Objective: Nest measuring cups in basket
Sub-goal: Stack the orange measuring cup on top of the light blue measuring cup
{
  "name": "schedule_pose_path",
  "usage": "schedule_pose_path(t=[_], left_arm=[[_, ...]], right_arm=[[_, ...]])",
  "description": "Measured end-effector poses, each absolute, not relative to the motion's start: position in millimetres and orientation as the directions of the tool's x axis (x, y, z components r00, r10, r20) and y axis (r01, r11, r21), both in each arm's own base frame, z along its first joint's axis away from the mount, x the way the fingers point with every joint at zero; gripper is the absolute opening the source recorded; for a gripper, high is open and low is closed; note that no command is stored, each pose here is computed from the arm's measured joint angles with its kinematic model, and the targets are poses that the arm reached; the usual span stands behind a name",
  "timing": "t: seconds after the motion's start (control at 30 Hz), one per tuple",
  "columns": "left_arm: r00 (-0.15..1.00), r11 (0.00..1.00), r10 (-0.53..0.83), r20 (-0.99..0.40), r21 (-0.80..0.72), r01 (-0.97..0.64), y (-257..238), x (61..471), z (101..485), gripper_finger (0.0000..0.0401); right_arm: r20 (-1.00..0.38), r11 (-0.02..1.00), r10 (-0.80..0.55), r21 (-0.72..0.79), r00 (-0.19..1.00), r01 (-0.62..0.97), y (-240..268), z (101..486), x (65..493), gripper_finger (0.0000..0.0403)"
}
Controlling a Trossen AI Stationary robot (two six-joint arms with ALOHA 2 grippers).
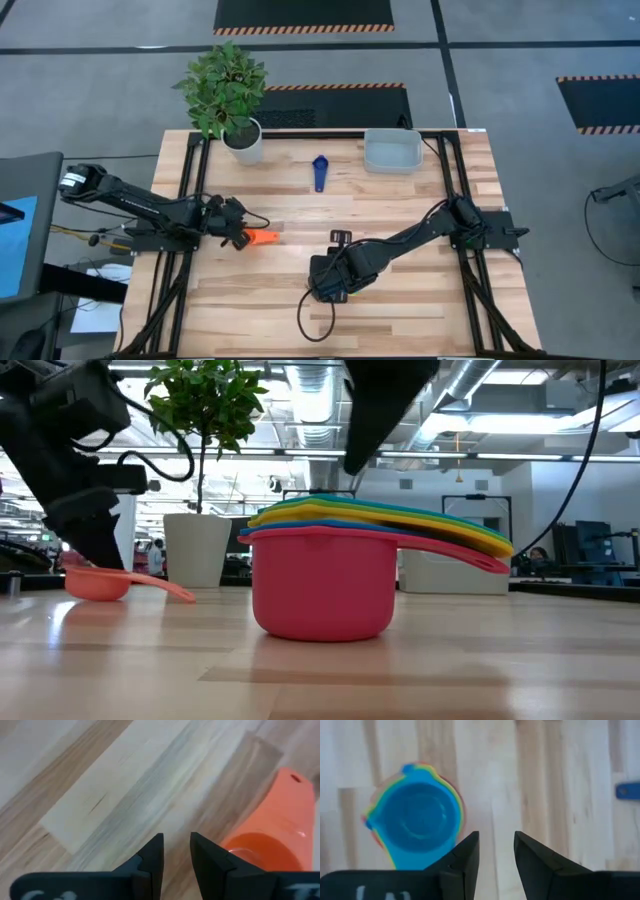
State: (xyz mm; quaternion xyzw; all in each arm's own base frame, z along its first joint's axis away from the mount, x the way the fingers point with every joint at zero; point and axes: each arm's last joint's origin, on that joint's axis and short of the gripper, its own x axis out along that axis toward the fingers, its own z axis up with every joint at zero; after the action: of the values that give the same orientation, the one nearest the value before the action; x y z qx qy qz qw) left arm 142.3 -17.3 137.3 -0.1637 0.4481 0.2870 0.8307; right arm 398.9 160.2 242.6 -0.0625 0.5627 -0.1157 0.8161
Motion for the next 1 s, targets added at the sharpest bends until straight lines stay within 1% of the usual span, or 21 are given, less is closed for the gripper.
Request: schedule_pose_path(t=[0.1, 0.23, 0.4, 0.47, 0.57, 0.67, 0.77, 0.87, 1.0], left_arm=[[0.452, 0.804, 0.324, -0.831, -0.010, -0.594, -20, 145, 141, 0.0104], [0.476, 0.814, 0.339, -0.812, -0.001, -0.581, -22, 148, 147, 0.0142], [0.483, 0.834, 0.304, -0.821, -0.016, -0.551, -24, 149, 149, 0.0187], [0.475, 0.839, 0.285, -0.832, -0.023, -0.544, -24, 149, 148, 0.0197], [0.459, 0.836, 0.268, -0.847, -0.033, -0.548, -24, 147, 147, 0.0200], [0.442, 0.832, 0.251, -0.861, -0.042, -0.554, -25, 146, 146, 0.0187], [0.431, 0.834, 0.233, -0.872, -0.048, -0.550, -25, 144, 145, 0.0159], [0.422, 0.837, 0.214, -0.881, -0.057, -0.544, -25, 143, 143, 0.0116], [0.420, 0.840, 0.193, -0.887, -0.072, -0.537, -26, 144, 143, 0.0035]], right_arm=[[-0.905, 0.958, -0.282, -0.252, 0.317, 0.134, 159, 242, 396, 0.0152], [-0.908, 0.956, -0.289, -0.259, 0.303, 0.135, 158, 242, 395, 0.0157], [-0.912, 0.954, -0.298, -0.271, 0.282, 0.131, 158, 241, 392, 0.0149], [-0.913, 0.953, -0.300, -0.272, 0.276, 0.136, 158, 241, 392, 0.0142], [-0.914, 0.952, -0.298, -0.267, 0.275, 0.148, 158, 241, 392, 0.0133], [-0.914, 0.952, -0.298, -0.264, 0.275, 0.153, 158, 241, 391, 0.0127], [-0.914, 0.953, -0.297, -0.263, 0.276, 0.153, 159, 241, 391, 0.0123], [-0.915, 0.952, -0.297, -0.264, 0.274, 0.153, 159, 241, 391, 0.0123], [-0.917, 0.943, -0.327, -0.303, 0.226, 0.135, 159, 241, 384, 0.0122]])
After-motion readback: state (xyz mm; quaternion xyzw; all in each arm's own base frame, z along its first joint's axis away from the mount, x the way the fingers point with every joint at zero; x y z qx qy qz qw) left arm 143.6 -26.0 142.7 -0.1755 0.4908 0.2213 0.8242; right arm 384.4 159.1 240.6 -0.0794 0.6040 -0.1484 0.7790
